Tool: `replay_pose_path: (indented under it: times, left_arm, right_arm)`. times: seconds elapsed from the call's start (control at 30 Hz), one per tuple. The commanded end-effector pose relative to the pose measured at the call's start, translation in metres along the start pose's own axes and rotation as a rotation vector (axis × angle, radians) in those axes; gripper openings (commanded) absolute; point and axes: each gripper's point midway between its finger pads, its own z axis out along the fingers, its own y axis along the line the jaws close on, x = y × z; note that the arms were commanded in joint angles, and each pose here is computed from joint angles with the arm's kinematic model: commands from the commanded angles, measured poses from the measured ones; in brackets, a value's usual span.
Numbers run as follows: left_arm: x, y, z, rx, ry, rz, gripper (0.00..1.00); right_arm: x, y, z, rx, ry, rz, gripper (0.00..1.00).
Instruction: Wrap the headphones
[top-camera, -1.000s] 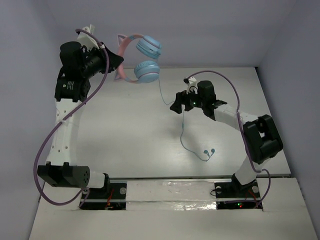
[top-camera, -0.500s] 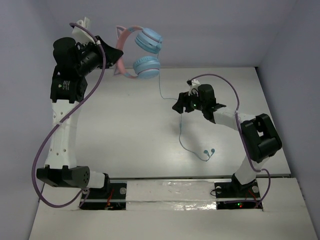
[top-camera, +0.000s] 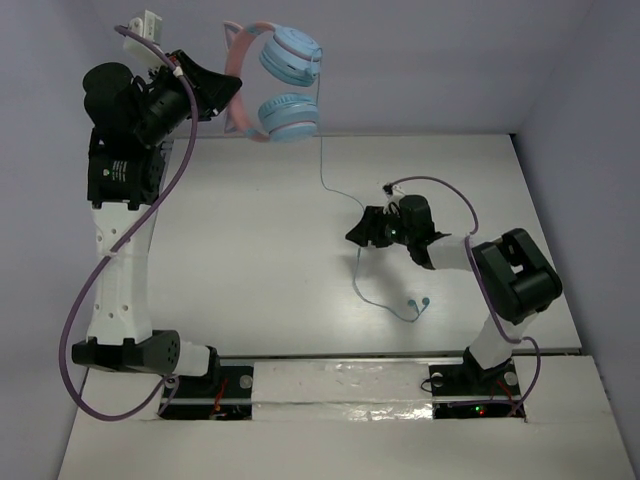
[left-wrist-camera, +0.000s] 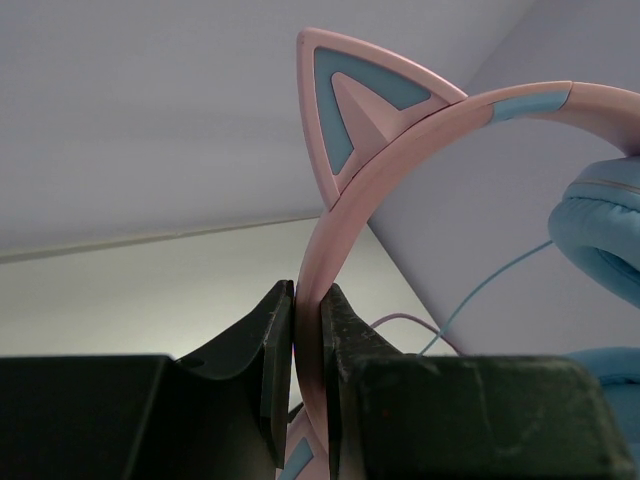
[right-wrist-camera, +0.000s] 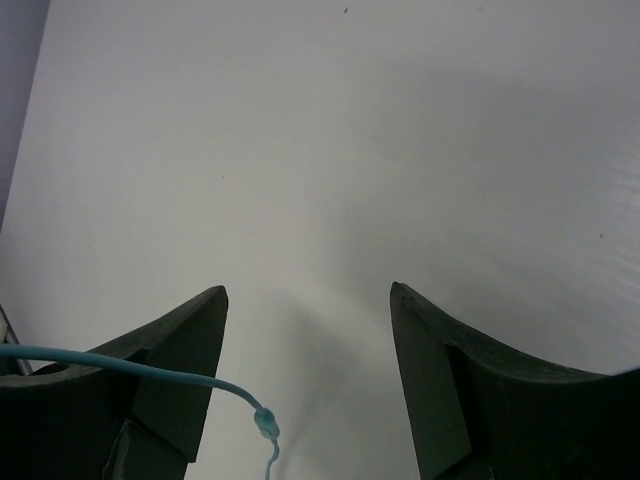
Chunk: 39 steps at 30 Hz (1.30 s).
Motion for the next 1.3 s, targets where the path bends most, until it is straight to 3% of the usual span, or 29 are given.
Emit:
replay_pose_path:
  times: [0.0,0.2,0.37,0.57,0.8,1.1,1.27]
  left_arm:
    - [-0.033,-0.023,-0.001,0.081,-0.098,0.006,0.00]
    - [-0.042,-0.020,0.002,0.072,-0.114,0.001,0.00]
    - [-0.045,-0.012,0.006,0.050,-0.120,-0.007,0.00]
    - [-0.036,-0.006,0.010,0.051,-0.106,-0.026,0.00]
    - [-0.049,-0.008,0.006,0.040,-0.136,-0.015,0.00]
    - [-0.074,-0.018,0.010,0.067,-0.185,-0.029,0.00]
    - [-0.082,-0.015,0.005,0.053,-0.202,-0.022,0.00]
  right_arm:
    - [-0.003,0.026,0.001,-0.092,-0.042,0.003,0.72]
    - [0.021,0.031,0.007,-0.076,-0.012,0.048,0.72]
    - [0.037,0.053,0.000,-0.168,-0.014,0.073,0.72]
    - [0.046,0.074,0.000,-0.247,0.013,0.026,0.85]
    - [0.056,0.066,0.001,-0.190,0.027,0.074,0.79]
    - [0.086,0.051,-0.013,-0.109,0.041,0.129,0.90]
    - [0.085,0.057,-0.023,-0.123,0.007,0.148,0.87]
